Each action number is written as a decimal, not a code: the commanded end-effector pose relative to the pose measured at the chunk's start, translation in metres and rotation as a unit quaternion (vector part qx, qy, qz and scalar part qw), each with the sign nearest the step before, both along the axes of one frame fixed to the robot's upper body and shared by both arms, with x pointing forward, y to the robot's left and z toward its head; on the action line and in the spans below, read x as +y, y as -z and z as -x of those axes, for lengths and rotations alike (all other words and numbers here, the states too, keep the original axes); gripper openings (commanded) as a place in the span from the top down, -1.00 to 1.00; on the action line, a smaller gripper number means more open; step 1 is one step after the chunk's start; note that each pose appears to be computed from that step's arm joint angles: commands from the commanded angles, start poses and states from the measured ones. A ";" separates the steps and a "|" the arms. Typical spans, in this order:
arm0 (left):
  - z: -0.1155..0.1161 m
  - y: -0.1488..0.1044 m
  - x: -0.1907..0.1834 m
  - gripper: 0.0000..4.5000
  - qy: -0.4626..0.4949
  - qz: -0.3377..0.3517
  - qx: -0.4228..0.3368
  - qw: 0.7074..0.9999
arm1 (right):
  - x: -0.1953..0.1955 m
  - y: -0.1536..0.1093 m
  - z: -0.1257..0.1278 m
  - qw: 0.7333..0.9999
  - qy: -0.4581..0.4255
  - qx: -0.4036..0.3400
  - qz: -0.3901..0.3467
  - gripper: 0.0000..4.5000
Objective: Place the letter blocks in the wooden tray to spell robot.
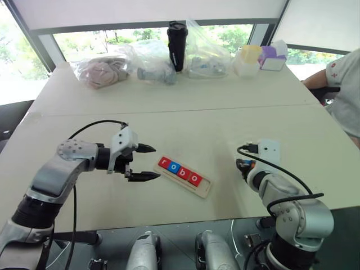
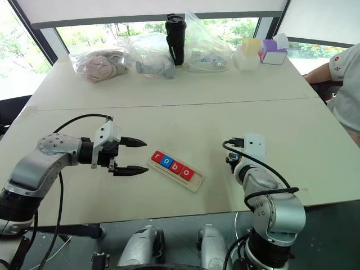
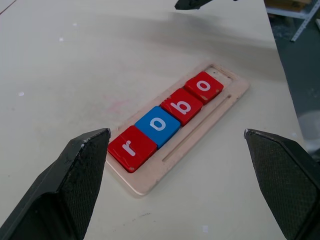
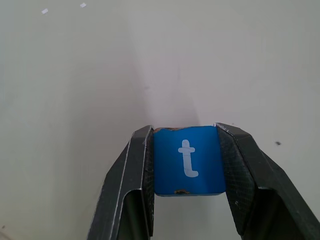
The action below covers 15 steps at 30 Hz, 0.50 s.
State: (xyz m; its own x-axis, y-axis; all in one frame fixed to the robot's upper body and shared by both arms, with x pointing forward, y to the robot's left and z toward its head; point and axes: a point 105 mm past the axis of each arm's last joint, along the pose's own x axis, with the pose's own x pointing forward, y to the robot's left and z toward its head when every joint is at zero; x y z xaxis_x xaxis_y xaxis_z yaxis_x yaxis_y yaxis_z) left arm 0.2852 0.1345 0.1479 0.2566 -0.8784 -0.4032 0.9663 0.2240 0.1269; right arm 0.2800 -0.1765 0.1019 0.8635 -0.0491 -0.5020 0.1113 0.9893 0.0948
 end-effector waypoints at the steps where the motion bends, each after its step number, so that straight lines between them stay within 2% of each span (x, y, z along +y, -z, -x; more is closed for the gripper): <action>1: -0.001 -0.008 -0.004 -1.00 0.013 0.002 -0.021 1.000 | 0.007 -0.008 0.002 1.000 0.005 -0.014 -0.002 0.45; 6: -0.003 -0.008 -0.003 -1.00 0.009 0.002 -0.022 1.000 | 0.012 -0.002 0.004 1.000 0.004 0.003 -0.008 0.45; 7: -0.003 -0.008 -0.003 -1.00 0.008 0.002 -0.022 1.000 | 0.012 -0.001 0.004 1.000 0.004 0.004 -0.010 -0.02; 9: -0.003 -0.008 -0.003 -1.00 0.007 0.003 -0.022 1.000 | 0.012 -0.001 0.003 1.000 0.003 0.003 -0.011 -0.35; 11: -0.004 -0.008 -0.002 -1.00 0.005 0.003 -0.021 1.000 | 0.010 -0.007 0.000 1.000 -0.012 -0.011 0.003 -0.86; 12: -0.004 -0.008 -0.002 -1.00 0.005 0.003 -0.021 1.000 | 0.010 -0.009 -0.001 1.000 -0.017 -0.017 0.009 -0.97; 15: -0.003 -0.005 0.000 -1.00 0.004 -0.003 -0.016 1.000 | 0.005 -0.047 -0.010 0.986 -0.075 -0.106 0.106 -0.97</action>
